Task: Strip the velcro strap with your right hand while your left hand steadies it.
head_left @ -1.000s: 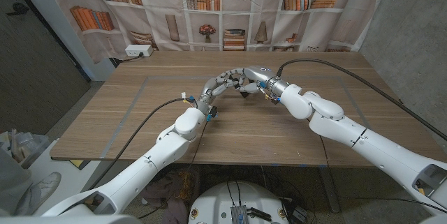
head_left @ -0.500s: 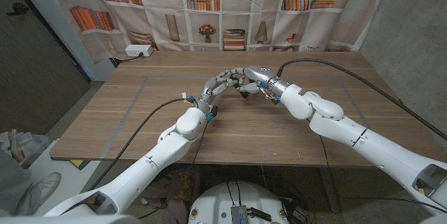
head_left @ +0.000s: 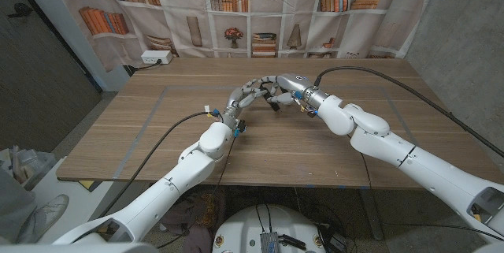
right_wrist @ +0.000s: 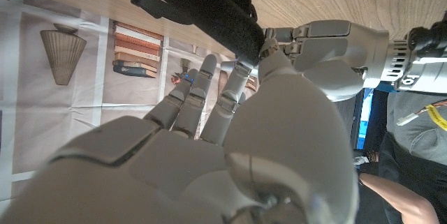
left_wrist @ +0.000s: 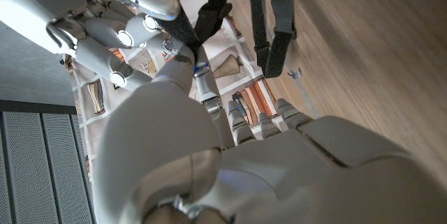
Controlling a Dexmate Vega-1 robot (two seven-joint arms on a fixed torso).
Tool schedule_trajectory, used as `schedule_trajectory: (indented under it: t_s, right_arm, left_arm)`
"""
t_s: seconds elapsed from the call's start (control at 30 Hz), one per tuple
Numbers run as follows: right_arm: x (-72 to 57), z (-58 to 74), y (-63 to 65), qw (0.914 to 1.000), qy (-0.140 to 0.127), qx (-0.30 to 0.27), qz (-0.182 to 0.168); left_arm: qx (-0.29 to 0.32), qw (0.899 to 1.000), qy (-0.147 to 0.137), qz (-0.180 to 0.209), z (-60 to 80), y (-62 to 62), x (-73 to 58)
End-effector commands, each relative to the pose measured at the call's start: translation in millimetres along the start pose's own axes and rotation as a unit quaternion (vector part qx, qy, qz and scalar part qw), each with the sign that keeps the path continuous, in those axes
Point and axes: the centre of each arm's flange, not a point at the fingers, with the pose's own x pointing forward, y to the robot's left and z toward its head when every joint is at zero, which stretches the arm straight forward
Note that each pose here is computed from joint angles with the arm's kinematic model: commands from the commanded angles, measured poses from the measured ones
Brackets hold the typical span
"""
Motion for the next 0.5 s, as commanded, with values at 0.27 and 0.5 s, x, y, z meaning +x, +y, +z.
schedule_trajectory:
  t_s: [0.27, 0.5]
  right_arm:
    - [-4.8, -8.1, -0.1, 0.9997, 0.02, -0.006, 0.008]
    - [-3.4, -10.3, 2.1, 0.9994, 0.03, -0.008, 0.017]
  left_arm:
    - [-0.007, 0.999, -0.022, 0.033, 7.6, 13.2, -6.1]
    - [-0.011, 0.999, -0.027, 0.035, 8.4, 16.8, -5.9]
